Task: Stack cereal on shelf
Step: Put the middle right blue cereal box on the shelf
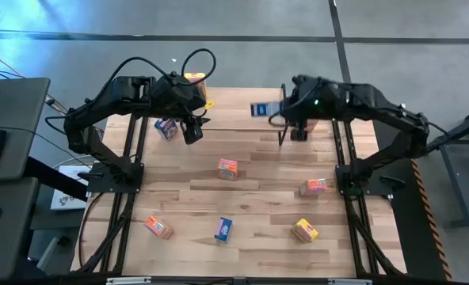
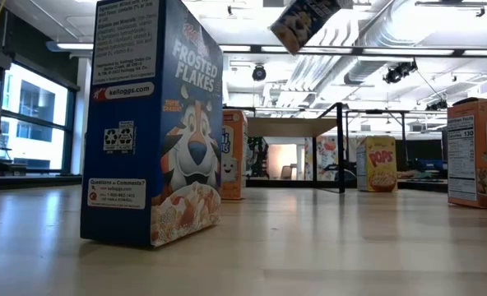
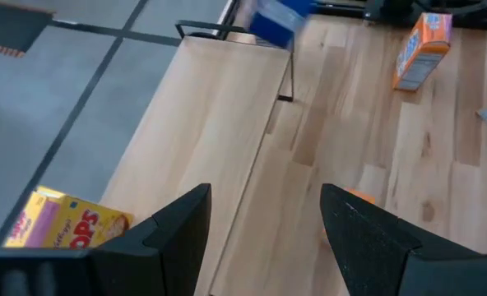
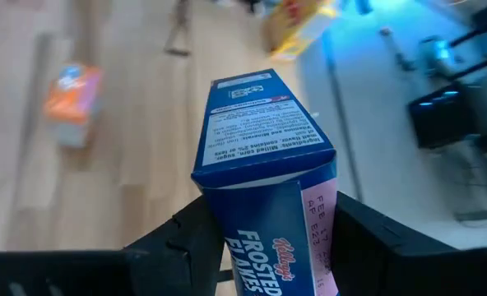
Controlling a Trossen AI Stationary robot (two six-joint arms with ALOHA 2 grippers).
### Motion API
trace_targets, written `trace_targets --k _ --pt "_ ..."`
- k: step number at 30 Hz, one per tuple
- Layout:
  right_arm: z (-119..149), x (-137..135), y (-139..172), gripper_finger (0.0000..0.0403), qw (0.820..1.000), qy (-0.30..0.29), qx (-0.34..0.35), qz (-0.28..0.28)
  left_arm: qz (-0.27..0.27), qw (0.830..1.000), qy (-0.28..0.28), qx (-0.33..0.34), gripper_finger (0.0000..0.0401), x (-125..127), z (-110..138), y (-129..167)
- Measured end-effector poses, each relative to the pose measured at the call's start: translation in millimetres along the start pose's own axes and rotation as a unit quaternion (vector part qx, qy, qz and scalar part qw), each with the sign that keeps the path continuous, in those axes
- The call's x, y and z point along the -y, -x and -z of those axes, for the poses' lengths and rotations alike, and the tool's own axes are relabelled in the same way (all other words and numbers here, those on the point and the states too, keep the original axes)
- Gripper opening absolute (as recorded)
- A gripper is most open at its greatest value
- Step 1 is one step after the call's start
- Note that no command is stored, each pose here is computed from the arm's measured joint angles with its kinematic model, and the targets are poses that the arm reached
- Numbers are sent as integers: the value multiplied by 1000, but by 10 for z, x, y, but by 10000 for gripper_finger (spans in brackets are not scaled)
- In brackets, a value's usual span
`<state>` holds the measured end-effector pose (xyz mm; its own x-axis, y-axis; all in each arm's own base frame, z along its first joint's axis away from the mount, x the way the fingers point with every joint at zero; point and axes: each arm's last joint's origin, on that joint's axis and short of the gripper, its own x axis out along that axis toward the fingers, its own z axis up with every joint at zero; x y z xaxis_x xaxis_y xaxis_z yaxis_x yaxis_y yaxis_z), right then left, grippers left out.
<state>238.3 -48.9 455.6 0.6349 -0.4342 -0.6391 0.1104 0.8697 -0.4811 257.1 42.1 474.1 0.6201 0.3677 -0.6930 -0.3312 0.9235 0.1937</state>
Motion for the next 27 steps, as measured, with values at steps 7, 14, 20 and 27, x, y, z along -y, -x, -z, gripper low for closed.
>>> trace_targets --k 7,14,20,27 --pt "-16 311 14 170 997 -23 35 64 -12 1000 -1 0 220 -6 -1 -3" --pt "67 597 -50 170 992 -38 29 117 -48 999 6 -1 220 -73 -2 -15" --pt "158 839 -327 170 989 -38 -10 139 -89 996 32 -6 220 -239 3 -49" --pt "253 984 -740 170 990 -29 -62 124 -115 991 68 -15 220 -441 25 -85"
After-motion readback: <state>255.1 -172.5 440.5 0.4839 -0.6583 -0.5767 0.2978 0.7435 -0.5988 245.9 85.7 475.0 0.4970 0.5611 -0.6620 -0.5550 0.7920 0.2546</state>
